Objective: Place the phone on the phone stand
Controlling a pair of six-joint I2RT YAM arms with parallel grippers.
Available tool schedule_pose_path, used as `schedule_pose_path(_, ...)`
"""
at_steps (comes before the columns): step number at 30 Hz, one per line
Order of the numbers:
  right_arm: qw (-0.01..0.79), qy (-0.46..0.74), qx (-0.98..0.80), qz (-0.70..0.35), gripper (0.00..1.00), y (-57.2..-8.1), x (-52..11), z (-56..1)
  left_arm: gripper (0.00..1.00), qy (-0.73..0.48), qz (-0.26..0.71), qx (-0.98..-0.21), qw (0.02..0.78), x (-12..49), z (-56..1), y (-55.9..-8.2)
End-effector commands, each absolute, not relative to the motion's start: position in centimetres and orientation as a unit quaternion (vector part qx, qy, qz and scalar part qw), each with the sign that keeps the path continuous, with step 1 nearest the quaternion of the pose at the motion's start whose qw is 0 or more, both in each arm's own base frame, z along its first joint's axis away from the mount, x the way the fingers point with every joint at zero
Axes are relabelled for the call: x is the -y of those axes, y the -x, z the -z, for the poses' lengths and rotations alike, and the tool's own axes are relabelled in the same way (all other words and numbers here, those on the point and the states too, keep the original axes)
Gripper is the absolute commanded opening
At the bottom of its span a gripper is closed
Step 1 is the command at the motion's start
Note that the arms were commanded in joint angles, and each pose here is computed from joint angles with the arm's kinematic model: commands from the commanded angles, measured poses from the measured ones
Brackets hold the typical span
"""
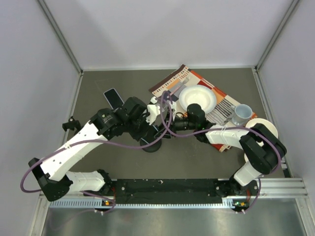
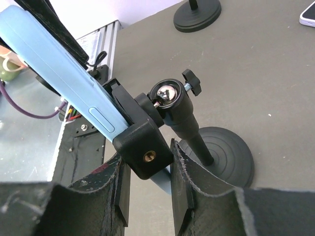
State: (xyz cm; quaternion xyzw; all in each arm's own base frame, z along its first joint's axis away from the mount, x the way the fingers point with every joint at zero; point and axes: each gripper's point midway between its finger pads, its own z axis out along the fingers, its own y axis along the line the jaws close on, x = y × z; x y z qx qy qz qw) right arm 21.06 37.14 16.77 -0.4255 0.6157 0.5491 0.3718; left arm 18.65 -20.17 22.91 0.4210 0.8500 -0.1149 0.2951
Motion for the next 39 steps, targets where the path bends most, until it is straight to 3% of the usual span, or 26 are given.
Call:
schedule_pose_path(1, 0.365, 0.378, -0.598, -0.605, 0.0, -19.2, -38.2, -18.9, 0.0, -0.39, 0.137, -0.83, 0.374, 22.4, -27.0, -21.1)
schedule_pose_path(15, 0.347, 0.373, -0.628, -0.588, 0.0, -18.1, -39.6, -17.3, 0.0, -0.37, 0.144, -0.833, 0.386, 22.3, -27.0, -21.1)
schedule_pose_path(16, 0.354, 0.374, -0.63, -0.581, 0.06, -18.2, -39.4, -17.9, 0.0, -0.368, 0.143, -0.831, 0.393, 22.3, -26.9, -21.3)
schedule_pose_path(17, 0.347, 0.378, -0.643, -0.569, 0.22, -18.1, -39.0, -17.4, 0.0, -0.369, 0.145, -0.828, 0.396, 22.3, -27.1, -21.2)
schedule_pose_path(20, 0.368, 0.374, -0.652, -0.548, 0.49, -18.5, -38.3, -18.3, 0.0, -0.38, 0.15, -0.82, 0.401, 22.2, -27.6, -20.9)
schedule_pose_path(23, 0.367, 0.381, -0.66, -0.534, 0.61, -18.3, -37.6, -18.3, 0.0, -0.396, 0.154, -0.811, 0.402, 22.1, -27.9, -20.5)
schedule_pose_path(30, 0.38, 0.388, -0.681, -0.491, 0.7, -18.9, -35.4, -18.3, 0.0, -0.425, 0.147, -0.812, 0.373, 22.3, -27.2, -20.2)
schedule_pose_path(36, 0.411, 0.308, -0.743, -0.428, 0.8, -22.4, -31.7, -17.4, 0.0, -0.394, 0.105, -0.839, 0.362, 22.3, -25.9, -22.2)
schedule_pose_path(39, 0.415, 0.279, -0.757, -0.42, 0.87, -22.9, -30.0, -17.5, 0.19, -0.374, 0.105, -0.841, 0.376, 22.5, -26.5, -22.8)
